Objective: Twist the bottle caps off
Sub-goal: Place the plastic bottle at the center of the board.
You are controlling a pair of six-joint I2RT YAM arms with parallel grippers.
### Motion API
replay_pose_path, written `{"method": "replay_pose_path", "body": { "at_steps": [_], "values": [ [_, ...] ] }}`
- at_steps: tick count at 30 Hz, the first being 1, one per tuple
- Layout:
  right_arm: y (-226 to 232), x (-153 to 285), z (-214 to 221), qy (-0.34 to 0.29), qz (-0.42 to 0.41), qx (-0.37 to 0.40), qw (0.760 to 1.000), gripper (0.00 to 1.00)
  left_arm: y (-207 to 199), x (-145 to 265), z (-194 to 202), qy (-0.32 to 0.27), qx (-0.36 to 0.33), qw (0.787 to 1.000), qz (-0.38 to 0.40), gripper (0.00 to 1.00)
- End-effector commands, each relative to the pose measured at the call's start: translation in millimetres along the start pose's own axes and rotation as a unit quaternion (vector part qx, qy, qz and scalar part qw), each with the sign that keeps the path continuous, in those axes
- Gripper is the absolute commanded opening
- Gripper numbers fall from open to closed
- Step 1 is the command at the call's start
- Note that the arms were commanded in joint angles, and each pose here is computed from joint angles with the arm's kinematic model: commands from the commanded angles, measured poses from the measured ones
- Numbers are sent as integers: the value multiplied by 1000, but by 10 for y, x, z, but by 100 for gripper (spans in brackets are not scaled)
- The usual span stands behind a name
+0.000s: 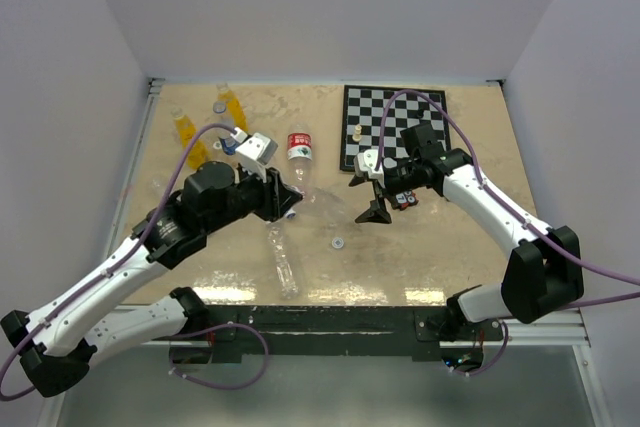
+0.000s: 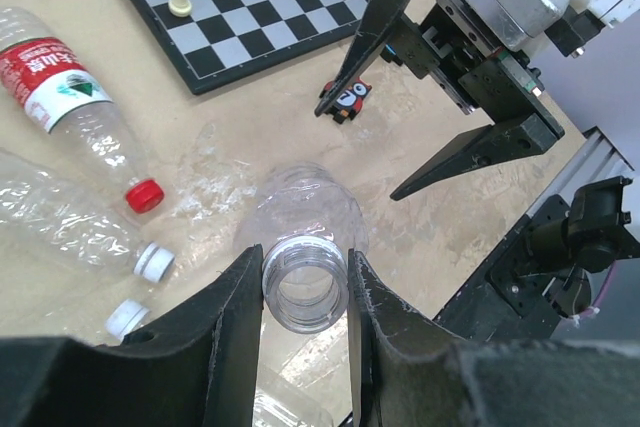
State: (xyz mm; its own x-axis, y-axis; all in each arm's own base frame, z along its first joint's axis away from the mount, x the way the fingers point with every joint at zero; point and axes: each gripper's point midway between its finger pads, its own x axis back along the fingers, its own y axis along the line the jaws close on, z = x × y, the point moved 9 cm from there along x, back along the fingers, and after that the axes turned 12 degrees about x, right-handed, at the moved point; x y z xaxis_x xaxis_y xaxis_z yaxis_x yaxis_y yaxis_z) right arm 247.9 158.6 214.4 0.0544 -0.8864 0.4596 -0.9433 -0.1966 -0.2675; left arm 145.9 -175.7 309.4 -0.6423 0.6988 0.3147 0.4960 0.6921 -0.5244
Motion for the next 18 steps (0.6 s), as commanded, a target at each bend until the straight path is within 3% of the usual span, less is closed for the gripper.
{"method": "replay_pose_path", "body": {
  "at_steps": [1, 10, 18],
  "values": [
    [-65, 96, -198, -23, 12, 34, 999, 93, -43, 189, -234, -27, -33, 999, -29, 0],
    [-66, 90, -186, -22, 12, 33, 999, 93, 15, 288, -414, -23, -54, 993, -104, 0],
    [-65, 99, -198, -21, 13, 36, 999, 93, 303, 240, -516, -16, -54, 983, -176, 0]
  ]
}}
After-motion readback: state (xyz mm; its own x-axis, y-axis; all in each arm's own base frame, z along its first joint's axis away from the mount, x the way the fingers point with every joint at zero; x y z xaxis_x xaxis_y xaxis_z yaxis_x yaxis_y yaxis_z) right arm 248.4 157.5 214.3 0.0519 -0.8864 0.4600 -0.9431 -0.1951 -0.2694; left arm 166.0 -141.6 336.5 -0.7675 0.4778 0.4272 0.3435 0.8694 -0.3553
